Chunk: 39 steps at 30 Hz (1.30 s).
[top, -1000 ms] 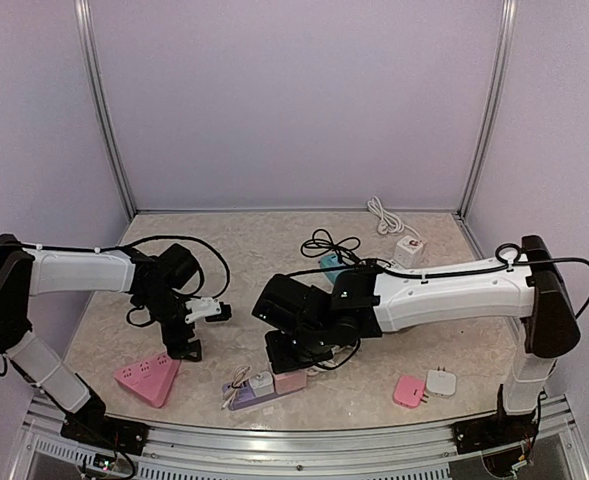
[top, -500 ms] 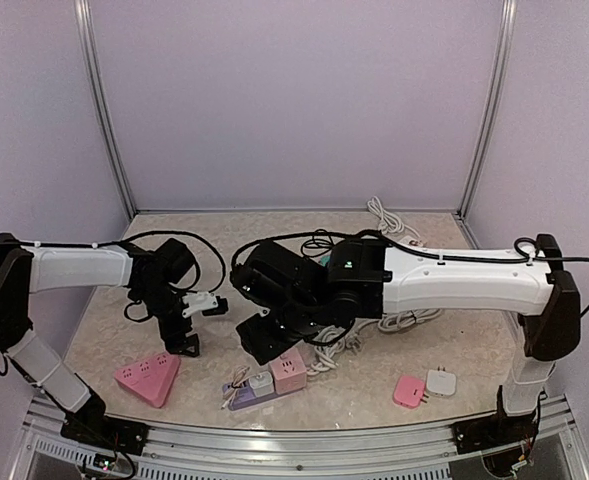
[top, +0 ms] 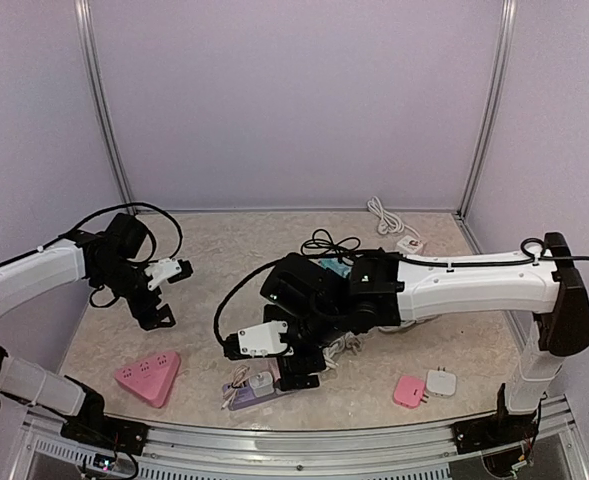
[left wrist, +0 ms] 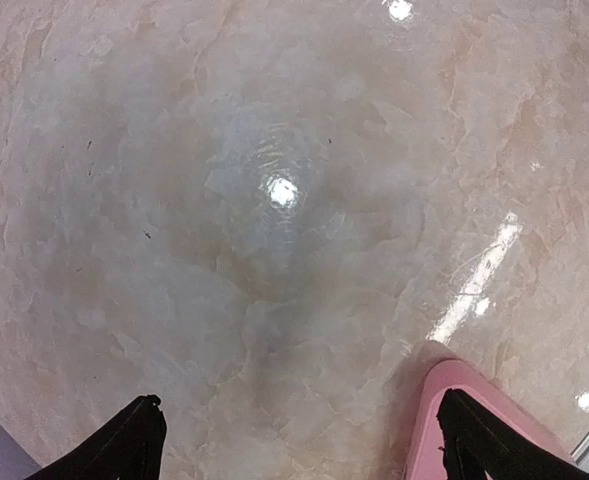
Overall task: Insert the plug
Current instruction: Press the plug into the socket, then pick up the socket from the center of the board.
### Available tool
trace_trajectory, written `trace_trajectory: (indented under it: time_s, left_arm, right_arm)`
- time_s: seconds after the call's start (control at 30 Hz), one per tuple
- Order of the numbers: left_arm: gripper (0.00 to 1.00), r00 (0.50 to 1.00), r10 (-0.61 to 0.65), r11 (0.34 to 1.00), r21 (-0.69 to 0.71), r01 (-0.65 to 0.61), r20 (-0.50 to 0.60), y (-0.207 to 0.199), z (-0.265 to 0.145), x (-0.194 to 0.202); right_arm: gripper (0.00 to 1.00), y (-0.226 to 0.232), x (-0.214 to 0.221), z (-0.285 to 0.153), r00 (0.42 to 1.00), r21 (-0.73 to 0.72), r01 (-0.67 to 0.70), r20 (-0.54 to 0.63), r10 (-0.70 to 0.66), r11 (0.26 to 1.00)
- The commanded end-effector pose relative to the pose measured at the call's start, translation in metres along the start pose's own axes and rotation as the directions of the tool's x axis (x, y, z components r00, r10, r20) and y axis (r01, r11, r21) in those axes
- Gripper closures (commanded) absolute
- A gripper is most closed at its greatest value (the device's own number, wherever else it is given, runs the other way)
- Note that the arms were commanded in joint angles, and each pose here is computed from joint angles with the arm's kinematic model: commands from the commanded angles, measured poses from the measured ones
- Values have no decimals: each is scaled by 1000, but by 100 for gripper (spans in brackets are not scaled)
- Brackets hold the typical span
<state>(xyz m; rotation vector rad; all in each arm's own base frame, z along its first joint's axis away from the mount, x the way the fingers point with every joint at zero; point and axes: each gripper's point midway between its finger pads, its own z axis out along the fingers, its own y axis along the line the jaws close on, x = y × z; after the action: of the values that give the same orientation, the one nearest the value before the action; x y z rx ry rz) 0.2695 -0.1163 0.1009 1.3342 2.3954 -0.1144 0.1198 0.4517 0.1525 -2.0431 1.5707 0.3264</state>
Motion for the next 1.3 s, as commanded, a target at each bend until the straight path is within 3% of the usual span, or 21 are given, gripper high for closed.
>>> trace_trajectory:
  time_s: [0.0,0.23,0.6,0.73,0.83,1.07,1.27]
  left_arm:
    - [6,1000,12,1000,22,-12,-10,-10,-4,16]
    - [6,1000,13,999,40,-13,-2,-10,-7,19]
    - [6,999,20,994,109,-17,-29,-18,5,22]
    - [6,999,20,993,115,-16,-38,-18,7,23]
    - [7,999,21,993,119,-15,-44,-18,9,24]
    - [7,998,25,992,122,-19,-50,-17,11,25]
    - [7,998,21,996,93,-15,-67,-10,12,26]
  right_arm:
    - [0,-11,10,-1,978,-43,207,24,-206,977]
    - [0,1,37,20,985,-245,170,20,-170,955]
    - [14,1,50,51,987,-305,145,-22,-160,941]
    - [23,-6,48,54,990,-283,125,-21,-136,951]
    - [48,-16,48,56,994,-252,101,-19,-109,962]
    - [56,-34,58,62,996,-203,70,-46,-81,977]
    - [61,-103,95,83,976,-7,-114,-187,110,994]
